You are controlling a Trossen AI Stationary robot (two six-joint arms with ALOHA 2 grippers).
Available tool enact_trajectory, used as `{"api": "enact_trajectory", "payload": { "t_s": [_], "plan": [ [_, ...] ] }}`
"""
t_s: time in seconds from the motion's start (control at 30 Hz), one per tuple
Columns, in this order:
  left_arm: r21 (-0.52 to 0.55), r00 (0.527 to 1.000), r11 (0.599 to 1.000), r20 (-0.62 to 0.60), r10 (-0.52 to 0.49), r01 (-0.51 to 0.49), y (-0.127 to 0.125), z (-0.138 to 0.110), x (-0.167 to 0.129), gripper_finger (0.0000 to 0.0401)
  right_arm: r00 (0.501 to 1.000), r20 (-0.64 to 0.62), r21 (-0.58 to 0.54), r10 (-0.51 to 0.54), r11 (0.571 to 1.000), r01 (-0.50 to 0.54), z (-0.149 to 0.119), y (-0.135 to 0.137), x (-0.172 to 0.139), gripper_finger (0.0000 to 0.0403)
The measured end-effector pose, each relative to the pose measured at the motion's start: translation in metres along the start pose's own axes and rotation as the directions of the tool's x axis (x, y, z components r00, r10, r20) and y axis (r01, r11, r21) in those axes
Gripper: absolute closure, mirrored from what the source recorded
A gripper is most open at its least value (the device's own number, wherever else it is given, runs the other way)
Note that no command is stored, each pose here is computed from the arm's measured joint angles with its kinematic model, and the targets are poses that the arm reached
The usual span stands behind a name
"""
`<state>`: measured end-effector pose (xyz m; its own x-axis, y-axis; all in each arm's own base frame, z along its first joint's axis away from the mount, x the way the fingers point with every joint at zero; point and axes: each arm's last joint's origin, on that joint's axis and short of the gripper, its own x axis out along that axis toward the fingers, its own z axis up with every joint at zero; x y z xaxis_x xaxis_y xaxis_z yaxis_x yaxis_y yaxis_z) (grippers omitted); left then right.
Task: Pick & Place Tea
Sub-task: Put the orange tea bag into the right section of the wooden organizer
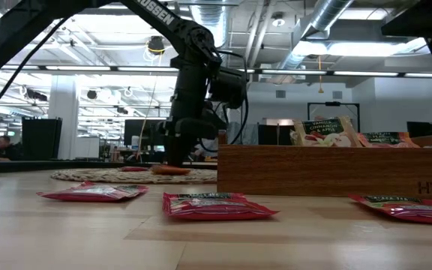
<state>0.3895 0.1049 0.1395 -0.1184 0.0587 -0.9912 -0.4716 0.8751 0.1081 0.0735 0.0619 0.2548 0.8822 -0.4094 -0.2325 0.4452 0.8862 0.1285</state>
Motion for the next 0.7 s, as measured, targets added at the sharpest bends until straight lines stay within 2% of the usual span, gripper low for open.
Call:
{"api": "enact_trajectory", "payload": {
  "t_s": [0.07, 0.3, 0.5, 0.7],
  "plan": [
    [-0.005, 1.0, 1.0, 0.004, 0.022, -0.022, 0.001, 0.0, 0.0, 0.0394, 1.0, 0.0, 0.0, 0.0, 1.0, 0.0, 0.0, 0.0, 0.0, 0.0403],
    [-0.017, 0.994, 0.995, 0.04, 0.099, -0.098, 0.005, -0.004, -0.016, 0.0401, 1.0, 0.001, 0.001, 0.0, 1.0, 0.0, 0.0, 0.0, 0.0, 0.0403],
    [-0.03, 0.987, 0.996, 0.129, 0.093, -0.089, 0.0, -0.004, -0.057, 0.0401, 1.0, 0.011, 0.031, 0.004, 1.0, -0.004, 0.001, 0.002, 0.0, 0.0403],
    [-0.002, 0.94, 0.998, 0.337, 0.059, -0.061, -0.017, -0.004, -0.119, 0.0401, 0.999, 0.025, 0.12, 0.02, 0.992, -0.023, 0.005, 0.008, 0.0, 0.0403]
  ]
}}
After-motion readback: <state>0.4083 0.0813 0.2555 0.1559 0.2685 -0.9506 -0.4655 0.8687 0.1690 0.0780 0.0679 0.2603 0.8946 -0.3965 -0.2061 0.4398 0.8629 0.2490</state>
